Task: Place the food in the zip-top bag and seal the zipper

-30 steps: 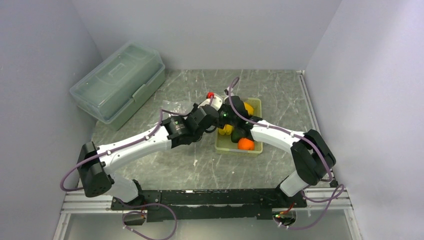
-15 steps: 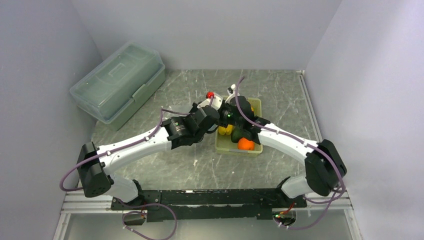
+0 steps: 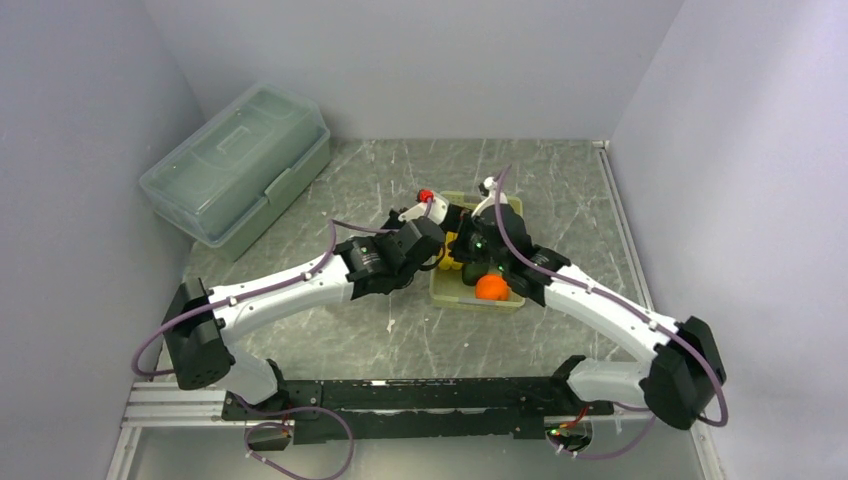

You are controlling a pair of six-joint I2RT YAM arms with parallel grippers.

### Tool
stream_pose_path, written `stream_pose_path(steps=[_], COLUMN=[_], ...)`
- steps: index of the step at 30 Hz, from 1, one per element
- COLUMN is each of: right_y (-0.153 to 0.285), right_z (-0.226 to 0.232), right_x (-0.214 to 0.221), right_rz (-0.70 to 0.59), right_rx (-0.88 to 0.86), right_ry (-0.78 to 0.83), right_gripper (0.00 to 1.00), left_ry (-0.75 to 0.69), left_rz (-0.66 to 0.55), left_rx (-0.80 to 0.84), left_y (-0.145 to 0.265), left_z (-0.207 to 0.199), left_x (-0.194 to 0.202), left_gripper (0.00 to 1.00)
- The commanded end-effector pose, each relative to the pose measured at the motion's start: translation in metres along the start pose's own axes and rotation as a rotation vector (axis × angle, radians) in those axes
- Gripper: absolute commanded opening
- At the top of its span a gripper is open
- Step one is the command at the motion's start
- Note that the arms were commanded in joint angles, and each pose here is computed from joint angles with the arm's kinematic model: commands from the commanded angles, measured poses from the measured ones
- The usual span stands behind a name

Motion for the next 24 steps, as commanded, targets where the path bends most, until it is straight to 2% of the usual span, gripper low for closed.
stream_pose_path(steps=[1, 9, 17, 24], right_y=[0.026, 0.058, 0.076, 0.085], right_z=[-0.009, -0.025, -0.055, -0.084], right_x=[-0.013, -0.018, -0.009, 0.000], right_rz=[-0.094, -0.141, -0.044, 0.008], right_rx=[0.066, 0.164, 0.342, 0.508], right_ry=[0.084, 0.183, 0.331, 0.350], right_gripper=[1.00, 1.00, 0.99, 1.00], left_ry=[0.028, 0.035, 0.044, 0.066], left_rz=[-0.020, -0.025, -0.017, -0.042], left_rx=[-0.039, -0.034, -0.019, -0.001], left_y=[0.001, 0.003, 0.004, 0.007], left_z=[0.004, 0.005, 0.004, 0.006], left_x=[-0.003, -0.003, -0.002, -0.001], left_gripper=[0.00, 0.00, 0.00, 0.00])
Point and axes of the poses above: each gripper's point midway between its finger pads, its own y axis back along the fingers, its own z axis along the line the jaws close on, x = y × z, the point moved 7 cm from there along y, back along the fingers, and after that the axes turned 6 degrees about -y, right-handed, at the moved point
